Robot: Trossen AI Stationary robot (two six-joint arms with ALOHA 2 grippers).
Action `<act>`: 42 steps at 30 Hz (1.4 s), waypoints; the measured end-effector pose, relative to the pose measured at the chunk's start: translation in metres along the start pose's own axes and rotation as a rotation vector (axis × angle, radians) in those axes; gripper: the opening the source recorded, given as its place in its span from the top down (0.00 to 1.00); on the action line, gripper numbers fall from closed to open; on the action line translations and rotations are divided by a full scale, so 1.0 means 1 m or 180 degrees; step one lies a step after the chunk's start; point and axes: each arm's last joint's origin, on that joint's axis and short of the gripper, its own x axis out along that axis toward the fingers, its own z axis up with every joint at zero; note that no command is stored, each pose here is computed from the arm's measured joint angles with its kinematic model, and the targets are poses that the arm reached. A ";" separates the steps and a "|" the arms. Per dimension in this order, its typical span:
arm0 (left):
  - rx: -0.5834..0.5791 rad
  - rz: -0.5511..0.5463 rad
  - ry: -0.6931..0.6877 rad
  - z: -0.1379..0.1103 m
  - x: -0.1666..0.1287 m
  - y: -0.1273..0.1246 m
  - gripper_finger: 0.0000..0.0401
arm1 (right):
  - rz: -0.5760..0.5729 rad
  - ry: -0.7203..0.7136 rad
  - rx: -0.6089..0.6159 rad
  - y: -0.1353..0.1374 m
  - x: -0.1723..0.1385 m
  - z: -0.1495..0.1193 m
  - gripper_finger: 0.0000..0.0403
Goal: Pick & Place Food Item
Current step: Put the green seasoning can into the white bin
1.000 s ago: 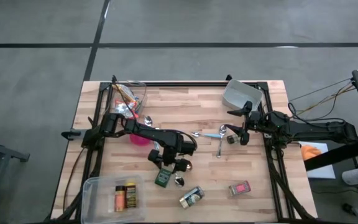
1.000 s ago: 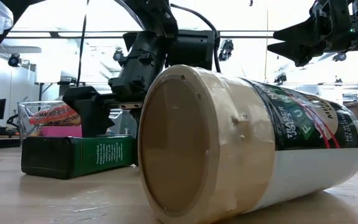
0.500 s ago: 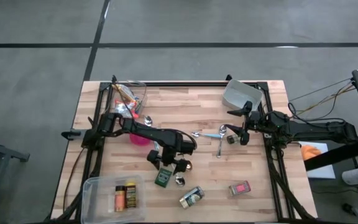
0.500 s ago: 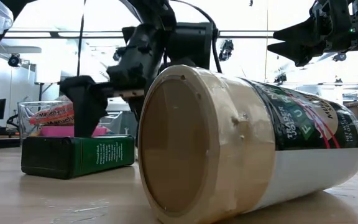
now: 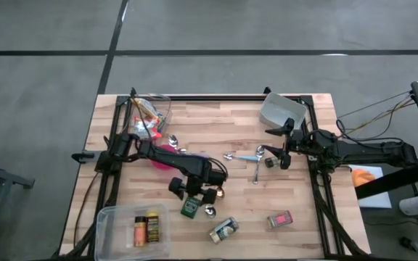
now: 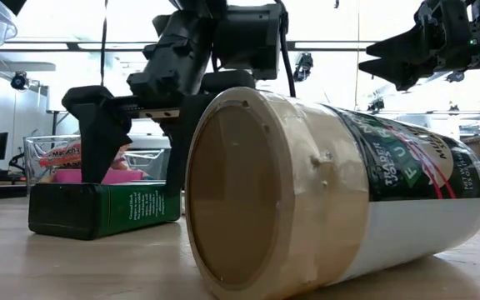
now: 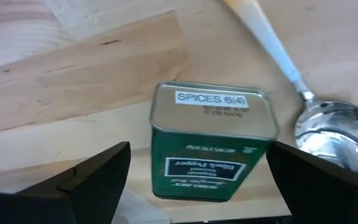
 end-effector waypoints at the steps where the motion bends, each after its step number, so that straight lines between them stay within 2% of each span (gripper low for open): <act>1: 0.0005 -0.0012 -0.0002 0.000 0.000 0.000 0.05 | 0.0001 0.0001 0.0000 0.000 0.000 0.000 0.28; 13: 0.0045 0.0015 -0.0221 -0.006 0.010 -0.001 0.06 | 0.0000 0.0010 -0.0001 0.000 0.000 0.000 0.28; 25: 0.0035 -0.0057 -0.0213 -0.004 0.022 0.001 0.07 | 0.0001 0.0011 0.0000 0.000 0.000 0.000 0.28; 36: 0.0056 -0.0114 -0.0137 -0.003 0.025 0.001 0.30 | 0.0001 0.0011 -0.0001 0.000 0.000 0.000 0.28; 42: 0.0062 -0.0137 -0.0137 -0.003 0.025 0.000 0.35 | 0.0001 0.0011 0.0000 0.000 0.000 0.000 0.28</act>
